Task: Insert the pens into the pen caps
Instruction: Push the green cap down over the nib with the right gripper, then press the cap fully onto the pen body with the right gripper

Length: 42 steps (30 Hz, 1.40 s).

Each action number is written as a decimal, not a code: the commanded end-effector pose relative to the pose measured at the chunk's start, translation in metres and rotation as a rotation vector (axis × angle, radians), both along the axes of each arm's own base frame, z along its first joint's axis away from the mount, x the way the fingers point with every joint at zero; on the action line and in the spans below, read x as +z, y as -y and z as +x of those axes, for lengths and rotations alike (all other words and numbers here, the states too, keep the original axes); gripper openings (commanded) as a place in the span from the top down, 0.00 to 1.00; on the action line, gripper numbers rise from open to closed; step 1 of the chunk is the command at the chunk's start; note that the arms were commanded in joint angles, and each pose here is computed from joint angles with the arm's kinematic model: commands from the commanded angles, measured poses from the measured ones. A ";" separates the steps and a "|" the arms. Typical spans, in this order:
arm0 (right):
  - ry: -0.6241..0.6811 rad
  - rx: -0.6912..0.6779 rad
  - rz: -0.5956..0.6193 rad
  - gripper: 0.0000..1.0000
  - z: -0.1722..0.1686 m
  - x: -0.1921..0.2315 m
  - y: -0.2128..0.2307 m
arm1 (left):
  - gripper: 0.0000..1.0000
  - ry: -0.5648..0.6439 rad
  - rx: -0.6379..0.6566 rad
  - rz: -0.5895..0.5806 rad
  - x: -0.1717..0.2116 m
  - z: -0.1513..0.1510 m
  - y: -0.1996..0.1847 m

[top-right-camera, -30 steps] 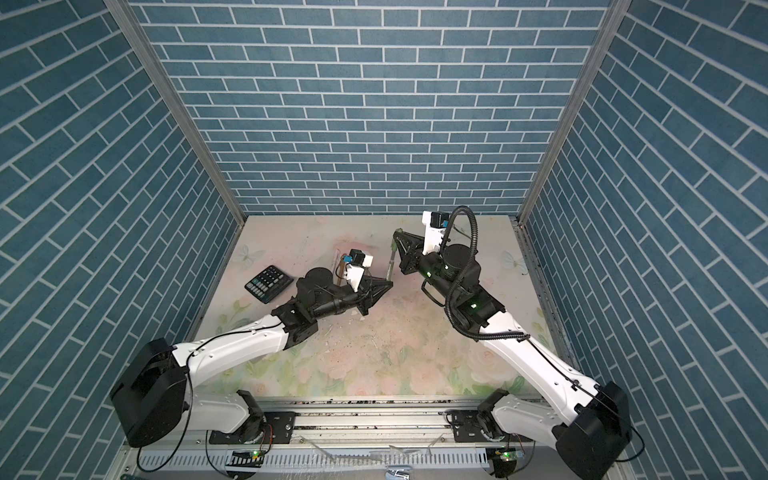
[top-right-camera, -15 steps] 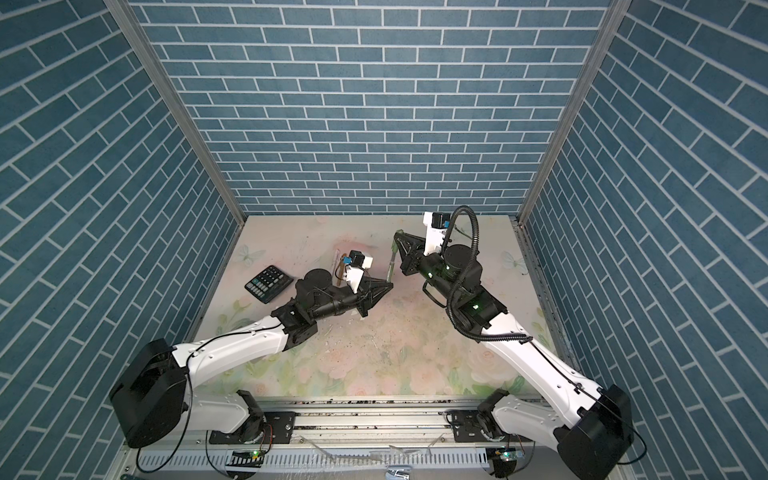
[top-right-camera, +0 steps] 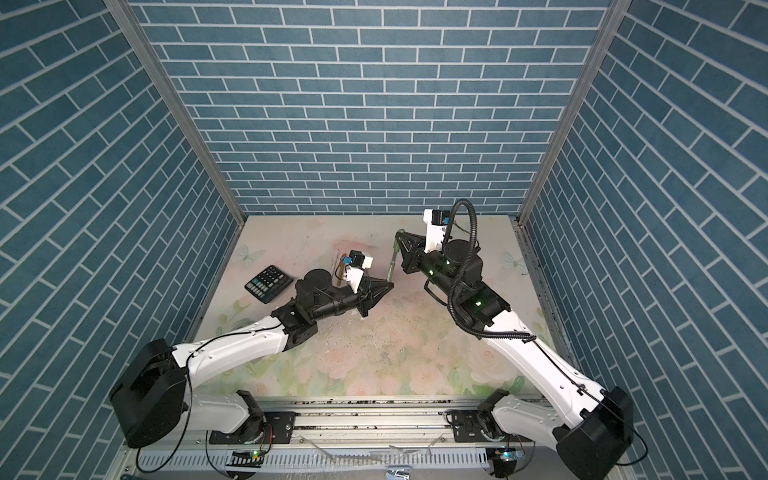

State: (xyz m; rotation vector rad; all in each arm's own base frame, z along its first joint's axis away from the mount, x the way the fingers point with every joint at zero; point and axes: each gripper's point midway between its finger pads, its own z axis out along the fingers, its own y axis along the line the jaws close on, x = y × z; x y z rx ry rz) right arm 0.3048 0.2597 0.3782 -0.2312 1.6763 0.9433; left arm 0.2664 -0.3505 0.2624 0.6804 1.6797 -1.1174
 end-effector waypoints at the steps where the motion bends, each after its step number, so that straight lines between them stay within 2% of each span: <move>1: -0.029 0.013 -0.052 0.90 -0.003 -0.009 0.003 | 1.00 0.089 0.005 -0.081 0.035 -0.001 -0.001; 16: -0.082 0.140 0.048 0.91 -0.017 -0.017 -0.014 | 1.00 0.080 0.006 -0.070 0.030 0.000 0.001; 20: -0.089 0.127 0.024 0.90 -0.017 -0.021 -0.011 | 1.00 0.083 0.009 -0.072 0.032 0.000 0.000; 24: -0.129 0.173 0.016 0.89 -0.022 -0.037 -0.019 | 1.00 0.081 0.021 -0.072 0.032 0.001 -0.002; 28: -0.161 0.207 0.017 0.83 -0.026 -0.050 -0.025 | 1.00 0.080 0.035 -0.072 0.031 0.002 -0.004; 36: -0.161 0.199 0.009 0.69 -0.040 -0.041 -0.013 | 1.00 0.113 0.045 -0.058 0.036 0.002 -0.007; 42: -0.174 0.219 0.000 0.65 -0.047 -0.040 -0.012 | 1.00 0.125 0.045 -0.058 0.038 0.001 -0.008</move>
